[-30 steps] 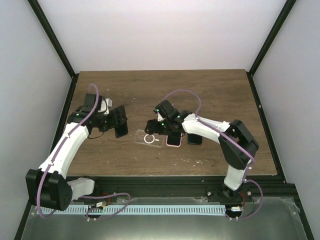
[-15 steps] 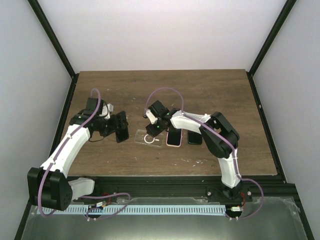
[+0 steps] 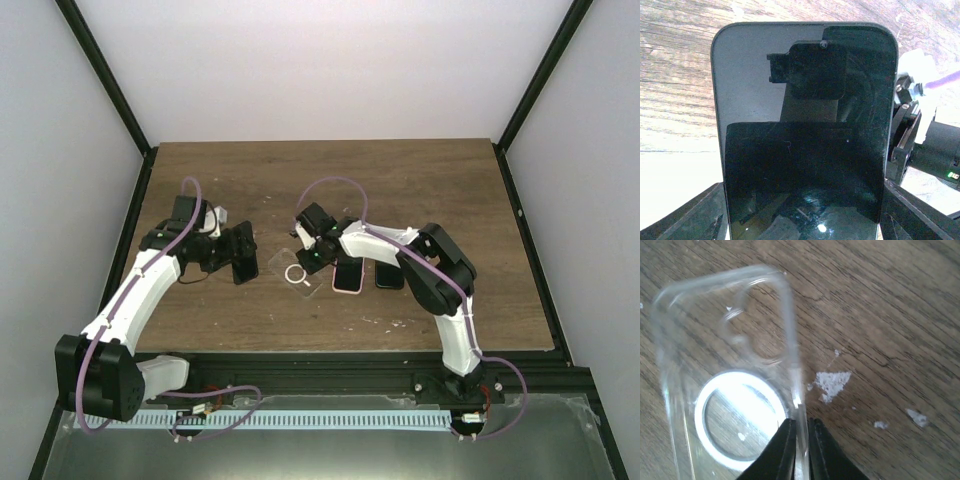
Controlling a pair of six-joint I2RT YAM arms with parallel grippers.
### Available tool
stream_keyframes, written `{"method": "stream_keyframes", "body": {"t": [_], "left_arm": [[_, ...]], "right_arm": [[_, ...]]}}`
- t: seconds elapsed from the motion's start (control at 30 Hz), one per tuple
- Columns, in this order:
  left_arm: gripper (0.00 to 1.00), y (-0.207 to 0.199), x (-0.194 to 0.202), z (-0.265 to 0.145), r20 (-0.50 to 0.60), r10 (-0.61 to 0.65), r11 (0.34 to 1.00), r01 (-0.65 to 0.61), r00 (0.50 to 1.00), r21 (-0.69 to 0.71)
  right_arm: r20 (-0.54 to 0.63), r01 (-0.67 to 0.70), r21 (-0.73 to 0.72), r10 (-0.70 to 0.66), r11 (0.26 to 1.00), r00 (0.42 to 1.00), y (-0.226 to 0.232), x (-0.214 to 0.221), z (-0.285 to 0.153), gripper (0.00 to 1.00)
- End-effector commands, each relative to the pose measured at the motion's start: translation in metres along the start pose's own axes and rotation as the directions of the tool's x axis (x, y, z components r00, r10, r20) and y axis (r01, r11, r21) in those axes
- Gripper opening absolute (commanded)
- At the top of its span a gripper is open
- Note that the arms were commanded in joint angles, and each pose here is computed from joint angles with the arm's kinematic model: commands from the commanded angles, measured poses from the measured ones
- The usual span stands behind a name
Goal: Put the phone into the phone case
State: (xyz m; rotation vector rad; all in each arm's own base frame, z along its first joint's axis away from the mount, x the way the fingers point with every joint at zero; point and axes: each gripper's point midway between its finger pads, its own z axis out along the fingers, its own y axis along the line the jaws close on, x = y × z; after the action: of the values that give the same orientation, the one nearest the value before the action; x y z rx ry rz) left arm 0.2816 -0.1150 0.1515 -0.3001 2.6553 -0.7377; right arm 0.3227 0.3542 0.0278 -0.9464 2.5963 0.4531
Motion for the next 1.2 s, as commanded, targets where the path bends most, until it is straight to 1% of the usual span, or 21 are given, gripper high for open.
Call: {"method": "stream_keyframes", "body": {"t": [0.0,0.07,0.17,0.3,0.4,0.47,0.53,0.6,0.63,0.7,0.8,0.9,1.0,1.07,1.13,1.17], "left_arm": [[0.34,-0.008,-0.006,-0.002,0.027,0.01,0.999,-0.011,1.0,0.043],[0.34,-0.008,-0.006,-0.003,0.028,0.012,0.999,-0.013,1.0,0.044],[0.34,-0.007,-0.005,-0.001,0.029,0.012,0.999,-0.013,1.0,0.044],[0.34,-0.01,-0.003,0.004,0.015,0.004,0.998,-0.005,1.0,0.069],[0.34,-0.011,-0.001,0.006,0.011,0.007,0.997,-0.008,1.0,0.075],[0.34,-0.012,0.001,0.008,0.006,0.009,0.997,-0.009,1.0,0.077],[0.34,-0.015,0.003,0.012,-0.002,0.016,0.997,-0.016,1.0,0.081],[0.34,-0.018,0.008,0.018,-0.017,0.025,0.996,-0.024,1.0,0.08],[0.34,-0.02,0.012,0.021,-0.027,0.035,0.996,-0.033,0.999,0.079],[0.33,-0.024,0.017,0.028,-0.042,0.047,0.996,-0.044,0.998,0.079],[0.33,-0.032,0.021,0.034,-0.048,0.06,0.994,-0.055,0.997,0.095],[0.33,-0.038,0.025,0.041,-0.063,0.067,0.994,-0.061,0.996,0.095],[0.33,-0.046,0.028,0.047,-0.074,0.076,0.993,-0.068,0.994,0.1],[0.33,-0.055,0.032,0.052,-0.076,0.094,0.991,-0.085,0.993,0.108],[0.33,-0.061,0.036,0.059,-0.089,0.105,0.99,-0.096,0.99,0.103],[0.33,-0.064,0.038,0.063,-0.101,0.105,0.99,-0.095,0.989,0.105]], "right_arm": [[0.012,-0.144,0.013,0.144,0.989,0.989,-0.003,0.0,-0.016,0.06],[0.001,-0.203,0.022,0.203,0.979,0.979,-0.004,0.005,-0.015,0.01],[-0.022,-0.335,0.044,0.336,0.941,0.942,-0.007,0.015,-0.016,0.01],[-0.011,-0.535,0.033,0.535,0.845,0.845,0.0,0.025,-0.023,0.01],[-0.013,-0.663,0.028,0.663,0.748,0.748,0.007,0.034,-0.027,0.01],[-0.03,-0.699,0.015,0.699,0.715,0.715,0.015,0.039,-0.027,0.01],[-0.03,-0.713,-0.003,0.713,0.701,0.701,0.021,0.04,-0.027,0.03],[-0.022,-0.718,-0.021,0.718,0.696,0.696,0.023,0.04,-0.029,0.09],[-0.014,-0.714,-0.034,0.714,0.699,0.7,0.023,0.038,-0.03,0.11],[0.006,-0.69,-0.045,0.691,0.722,0.723,0.023,0.035,-0.034,0.15],[0.02,-0.661,-0.016,0.661,0.751,0.75,0.017,0.038,-0.036,0.23],[0.05,-0.622,-0.025,0.622,0.783,0.781,0.01,0.043,-0.042,0.34],[0.105,-0.592,-0.077,0.597,0.802,0.796,-0.001,0.046,-0.056,0.49],[0.147,-0.571,-0.112,0.582,0.813,0.8,-0.008,0.046,-0.069,0.57],[0.202,-0.536,-0.194,0.568,0.822,0.798,-0.006,0.038,-0.089,0.62],[0.218,-0.516,-0.238,0.563,0.823,0.797,-0.003,0.036,-0.096,0.62]]}}
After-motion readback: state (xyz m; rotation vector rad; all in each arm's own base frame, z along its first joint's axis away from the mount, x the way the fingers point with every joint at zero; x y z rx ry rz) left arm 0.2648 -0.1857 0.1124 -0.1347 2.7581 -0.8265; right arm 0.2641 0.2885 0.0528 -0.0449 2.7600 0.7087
